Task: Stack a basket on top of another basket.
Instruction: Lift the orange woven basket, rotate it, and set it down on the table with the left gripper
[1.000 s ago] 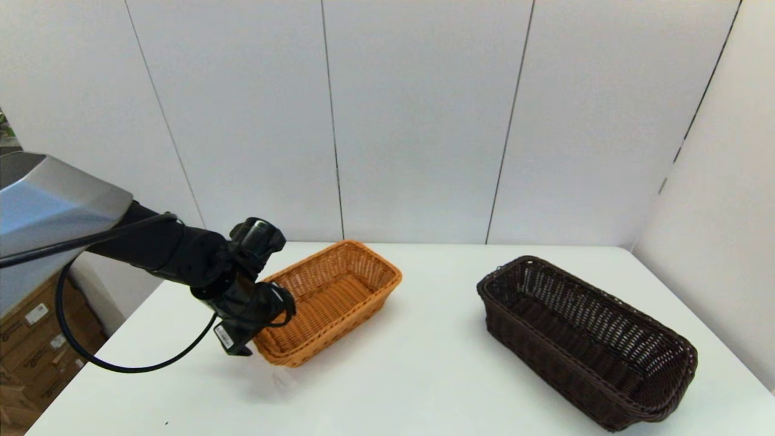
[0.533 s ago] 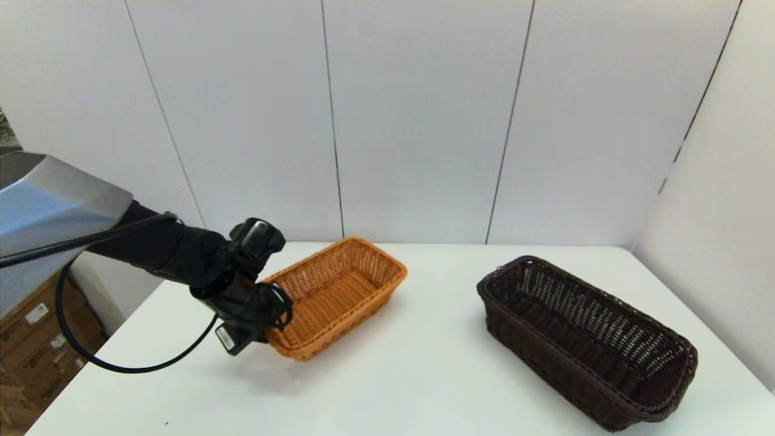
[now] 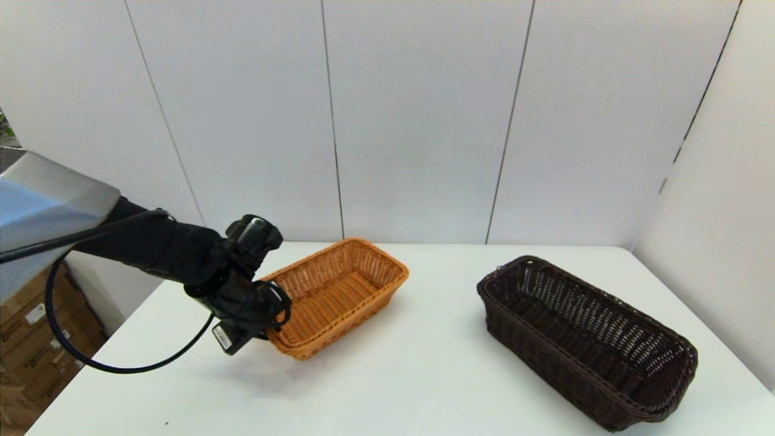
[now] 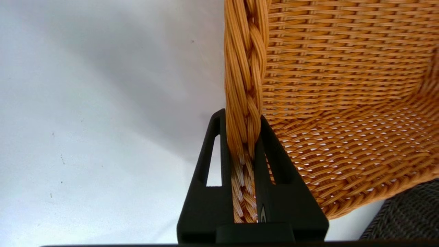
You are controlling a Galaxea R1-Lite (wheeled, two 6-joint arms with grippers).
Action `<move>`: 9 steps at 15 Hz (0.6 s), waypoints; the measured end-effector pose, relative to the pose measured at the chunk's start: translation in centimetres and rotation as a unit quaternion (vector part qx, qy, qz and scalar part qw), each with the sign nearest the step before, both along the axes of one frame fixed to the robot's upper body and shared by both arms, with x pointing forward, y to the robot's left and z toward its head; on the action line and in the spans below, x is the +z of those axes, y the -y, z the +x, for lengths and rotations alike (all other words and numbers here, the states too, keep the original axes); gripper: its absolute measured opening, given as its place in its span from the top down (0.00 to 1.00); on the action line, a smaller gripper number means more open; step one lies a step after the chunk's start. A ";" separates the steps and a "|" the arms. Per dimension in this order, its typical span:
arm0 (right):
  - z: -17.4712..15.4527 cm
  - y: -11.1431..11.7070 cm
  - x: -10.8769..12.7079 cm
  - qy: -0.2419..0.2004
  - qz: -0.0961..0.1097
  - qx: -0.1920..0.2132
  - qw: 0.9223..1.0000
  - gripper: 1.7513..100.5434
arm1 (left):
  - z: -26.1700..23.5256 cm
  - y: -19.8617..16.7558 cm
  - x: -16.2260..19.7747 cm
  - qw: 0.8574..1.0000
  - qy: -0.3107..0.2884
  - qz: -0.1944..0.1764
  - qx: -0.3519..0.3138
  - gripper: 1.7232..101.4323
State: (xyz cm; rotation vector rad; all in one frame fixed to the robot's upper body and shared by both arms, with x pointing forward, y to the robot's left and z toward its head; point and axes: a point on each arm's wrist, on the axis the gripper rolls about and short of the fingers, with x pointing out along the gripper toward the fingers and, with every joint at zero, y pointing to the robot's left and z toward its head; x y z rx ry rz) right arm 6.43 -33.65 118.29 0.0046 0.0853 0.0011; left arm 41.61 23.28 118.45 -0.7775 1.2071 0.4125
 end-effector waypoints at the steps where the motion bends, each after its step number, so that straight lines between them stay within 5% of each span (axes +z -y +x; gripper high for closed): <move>1: 0.0 0.0 0.0 0.000 0.000 0.000 1.000 0.03 | -0.1 0.0 0.4 1.000 0.004 -0.005 -0.001 0.88; 9: 0.0 0.0 0.0 0.000 0.000 0.000 1.000 0.03 | -3.1 -0.5 4.6 0.992 0.032 -0.110 -0.044 0.88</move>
